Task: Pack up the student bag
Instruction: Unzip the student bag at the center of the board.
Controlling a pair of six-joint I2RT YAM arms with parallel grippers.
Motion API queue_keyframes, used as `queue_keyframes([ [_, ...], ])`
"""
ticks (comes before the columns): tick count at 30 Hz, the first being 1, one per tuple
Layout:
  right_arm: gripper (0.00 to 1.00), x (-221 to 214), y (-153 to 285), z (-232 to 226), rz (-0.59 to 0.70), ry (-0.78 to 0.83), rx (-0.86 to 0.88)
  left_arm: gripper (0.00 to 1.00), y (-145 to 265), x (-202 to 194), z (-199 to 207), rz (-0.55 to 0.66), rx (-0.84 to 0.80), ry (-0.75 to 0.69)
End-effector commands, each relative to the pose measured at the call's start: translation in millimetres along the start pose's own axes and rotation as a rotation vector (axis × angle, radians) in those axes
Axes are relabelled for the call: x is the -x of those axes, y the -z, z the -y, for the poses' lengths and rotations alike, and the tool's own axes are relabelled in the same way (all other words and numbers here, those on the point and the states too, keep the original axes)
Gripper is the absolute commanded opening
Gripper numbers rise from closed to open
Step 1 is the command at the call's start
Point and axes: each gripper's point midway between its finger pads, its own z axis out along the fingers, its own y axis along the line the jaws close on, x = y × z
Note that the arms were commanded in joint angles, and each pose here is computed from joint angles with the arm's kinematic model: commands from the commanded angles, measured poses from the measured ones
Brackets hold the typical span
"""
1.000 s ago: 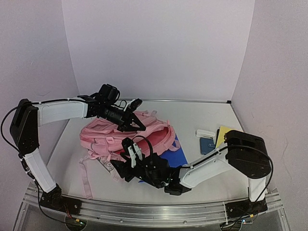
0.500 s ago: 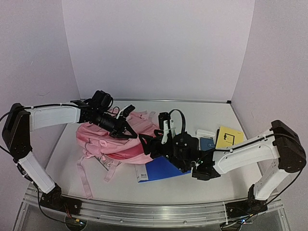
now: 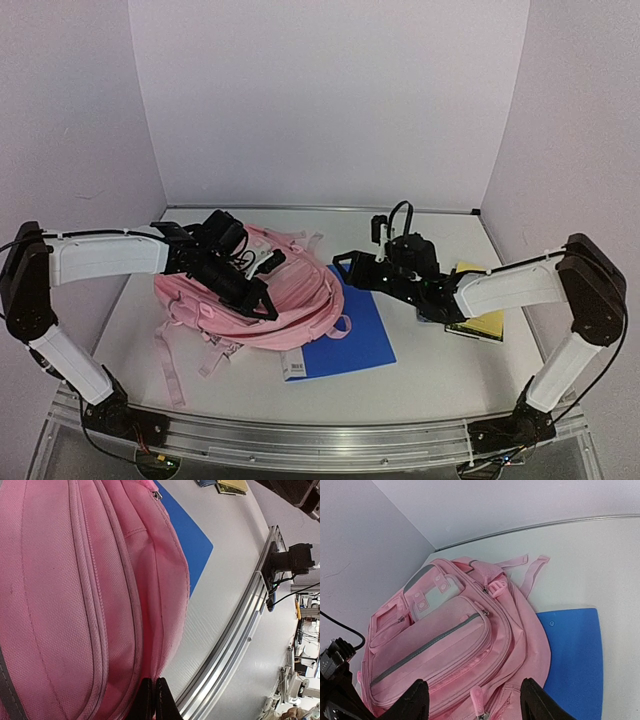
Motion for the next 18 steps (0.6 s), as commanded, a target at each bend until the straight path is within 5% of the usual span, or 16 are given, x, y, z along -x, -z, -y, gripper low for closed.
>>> queue_keyframes([
  [1,0.56,-25,-15,-24,-0.152,-0.024,0.111,0.00,5,-5,-10,-0.011,0.082,-0.014],
  [18,0.37,-41,-50,4,-0.234,0.151,-0.056,0.00,3,-1,-7,-0.013,0.069,-0.022],
])
